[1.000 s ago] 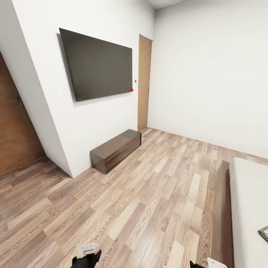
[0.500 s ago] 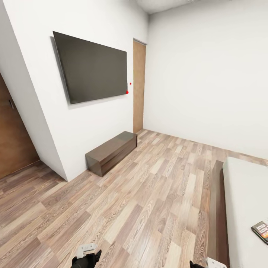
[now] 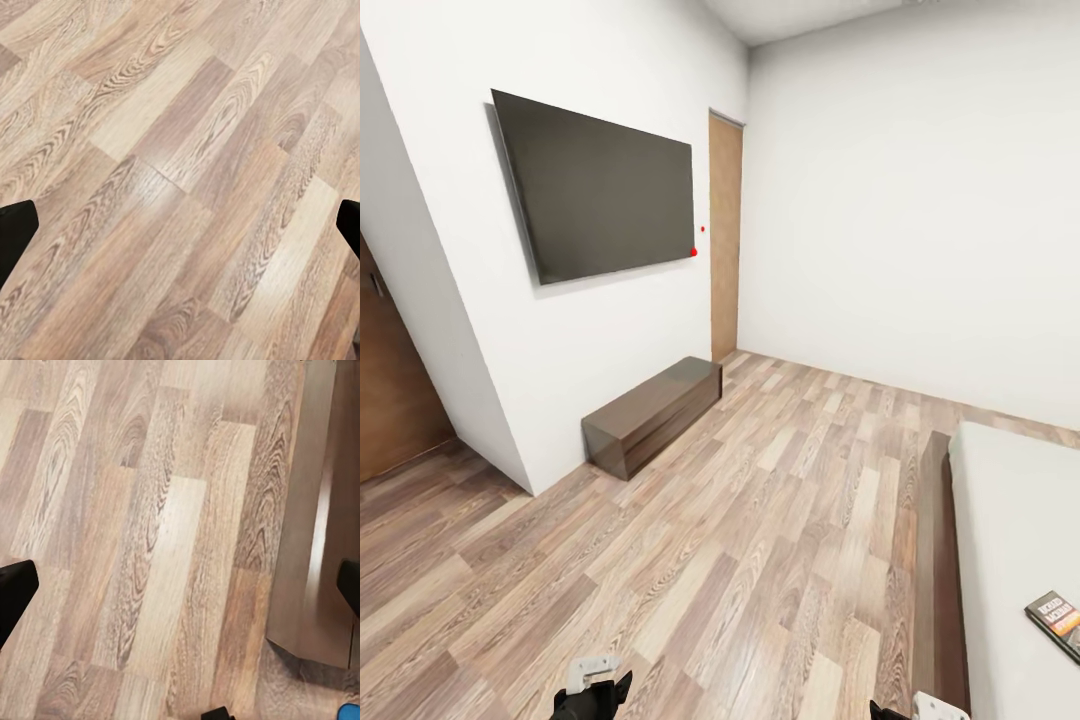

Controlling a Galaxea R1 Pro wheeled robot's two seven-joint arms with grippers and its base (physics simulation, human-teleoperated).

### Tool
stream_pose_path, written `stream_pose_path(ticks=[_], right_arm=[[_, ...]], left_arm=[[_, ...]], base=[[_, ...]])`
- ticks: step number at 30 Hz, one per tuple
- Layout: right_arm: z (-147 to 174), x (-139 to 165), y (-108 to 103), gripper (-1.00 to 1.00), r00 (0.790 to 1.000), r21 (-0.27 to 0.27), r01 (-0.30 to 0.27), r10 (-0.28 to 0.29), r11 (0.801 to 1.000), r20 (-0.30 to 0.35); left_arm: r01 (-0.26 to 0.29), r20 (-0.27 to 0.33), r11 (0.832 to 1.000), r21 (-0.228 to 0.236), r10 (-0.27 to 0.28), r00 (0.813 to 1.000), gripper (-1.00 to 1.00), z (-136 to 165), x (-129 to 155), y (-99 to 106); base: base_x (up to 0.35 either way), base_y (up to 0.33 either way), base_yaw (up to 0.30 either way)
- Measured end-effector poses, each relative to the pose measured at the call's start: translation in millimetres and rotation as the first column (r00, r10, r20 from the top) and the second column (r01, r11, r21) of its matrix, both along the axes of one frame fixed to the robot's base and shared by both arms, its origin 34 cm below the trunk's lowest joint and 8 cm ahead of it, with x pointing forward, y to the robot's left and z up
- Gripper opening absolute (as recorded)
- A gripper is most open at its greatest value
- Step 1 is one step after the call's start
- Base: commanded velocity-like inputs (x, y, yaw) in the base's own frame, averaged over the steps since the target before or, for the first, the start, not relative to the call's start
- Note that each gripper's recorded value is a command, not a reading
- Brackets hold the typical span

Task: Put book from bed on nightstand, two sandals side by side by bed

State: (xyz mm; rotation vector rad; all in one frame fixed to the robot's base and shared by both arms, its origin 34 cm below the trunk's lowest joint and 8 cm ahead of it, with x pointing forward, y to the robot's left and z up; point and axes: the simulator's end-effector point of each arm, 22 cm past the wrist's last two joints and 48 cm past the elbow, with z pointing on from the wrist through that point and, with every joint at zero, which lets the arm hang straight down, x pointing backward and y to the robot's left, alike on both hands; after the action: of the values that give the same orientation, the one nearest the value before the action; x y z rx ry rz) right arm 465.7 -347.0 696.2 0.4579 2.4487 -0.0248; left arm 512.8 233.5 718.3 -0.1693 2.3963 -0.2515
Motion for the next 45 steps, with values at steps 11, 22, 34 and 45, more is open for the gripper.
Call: stream_pose_path(ticks=[11,22,34,45], right_arm=[[0.2,-0.1,-0.5,1.00,1.000,0.003,0.008,-0.008,1.000,0.001],[0.3,-0.1,-0.7,1.00,1.000,0.005,0.011,-0.011,1.000,0.002],[0.8,0.4,-2.2,1.00,1.000,0.005,0.016,-0.016,1.000,0.004],[0.8,0.5,-1.8,1.00,1.000,0.003,0.010,-0.010,1.000,0.003]], left_arm=[[-0.001,0.000,1.000,-0.001,0.001,1.000,1.00,0.2,0.0,0.2],[-0.001,0.000,1.000,-0.001,0.001,1.000,1.00,0.2,-0.1,0.2],[-0.002,-0.001,1.000,0.001,0.002,1.000,1.00,0.2,0.0,1.3],[-0.003,0.000,1.000,0.004,0.003,1.000,1.00,0.2,0.0,3.3]], base=[[0.296,0.000,-0.001],[0.328,-0.017,0.000],[0.329,-0.079,0.000],[0.329,-0.048,0.000]])
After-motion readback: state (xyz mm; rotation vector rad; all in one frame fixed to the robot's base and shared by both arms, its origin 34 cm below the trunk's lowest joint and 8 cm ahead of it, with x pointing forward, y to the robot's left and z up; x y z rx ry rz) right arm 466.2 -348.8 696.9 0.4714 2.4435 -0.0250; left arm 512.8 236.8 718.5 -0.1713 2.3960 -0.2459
